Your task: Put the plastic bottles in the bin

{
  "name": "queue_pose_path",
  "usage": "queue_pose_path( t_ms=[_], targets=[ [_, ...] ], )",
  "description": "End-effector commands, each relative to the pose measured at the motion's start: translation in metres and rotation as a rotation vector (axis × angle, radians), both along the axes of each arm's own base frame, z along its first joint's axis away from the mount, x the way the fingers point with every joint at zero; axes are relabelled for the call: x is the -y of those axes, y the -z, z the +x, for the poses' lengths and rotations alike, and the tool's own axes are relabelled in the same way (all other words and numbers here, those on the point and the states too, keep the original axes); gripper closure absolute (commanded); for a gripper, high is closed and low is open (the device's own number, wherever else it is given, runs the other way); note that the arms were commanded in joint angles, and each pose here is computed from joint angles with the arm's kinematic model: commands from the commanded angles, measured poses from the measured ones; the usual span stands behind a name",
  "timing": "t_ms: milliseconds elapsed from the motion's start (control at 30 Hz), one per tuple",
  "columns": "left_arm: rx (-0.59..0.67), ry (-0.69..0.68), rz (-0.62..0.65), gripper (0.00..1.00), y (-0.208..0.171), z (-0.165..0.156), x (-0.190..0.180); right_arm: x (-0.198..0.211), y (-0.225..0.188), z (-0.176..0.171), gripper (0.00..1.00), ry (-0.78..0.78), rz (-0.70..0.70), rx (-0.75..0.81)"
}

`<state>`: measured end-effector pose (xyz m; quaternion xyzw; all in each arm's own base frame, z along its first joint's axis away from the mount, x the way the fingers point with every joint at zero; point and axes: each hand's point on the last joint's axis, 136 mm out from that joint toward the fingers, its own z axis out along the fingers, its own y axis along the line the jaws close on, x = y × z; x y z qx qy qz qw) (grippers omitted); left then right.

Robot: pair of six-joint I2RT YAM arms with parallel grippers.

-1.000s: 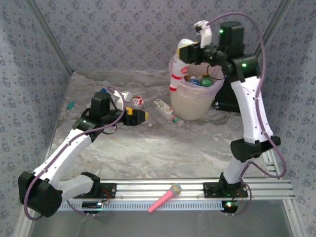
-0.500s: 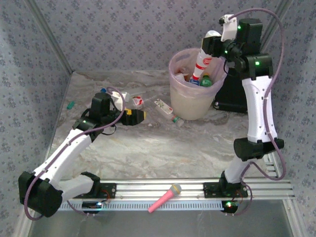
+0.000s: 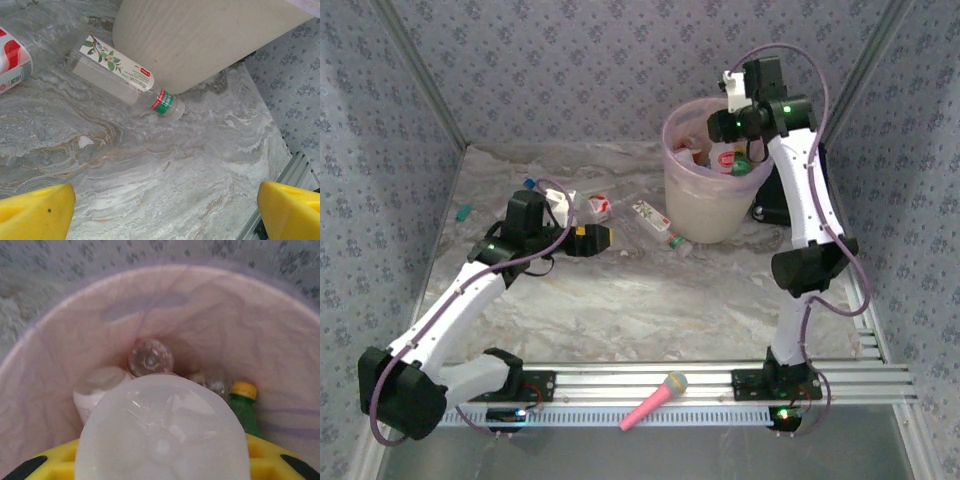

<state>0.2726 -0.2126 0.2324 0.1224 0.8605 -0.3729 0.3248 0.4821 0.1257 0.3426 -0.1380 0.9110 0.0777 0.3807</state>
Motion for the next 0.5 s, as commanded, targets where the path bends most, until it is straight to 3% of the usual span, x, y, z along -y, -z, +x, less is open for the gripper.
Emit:
queue_pose_path(
  t_ms=[0,467],
  targets=[
    [-0.005,-0.007,0.022,0.07,0.006,0.002,-0.004,0.006,0.021,-0.004,0.65,0.004,-0.075,-0.068],
    [-0.013,-0.013,0.025,0.07,0.010,0.003,-0.006,-0.001,0.091,0.012,0.61,0.024,-0.118,-0.208]
  ],
)
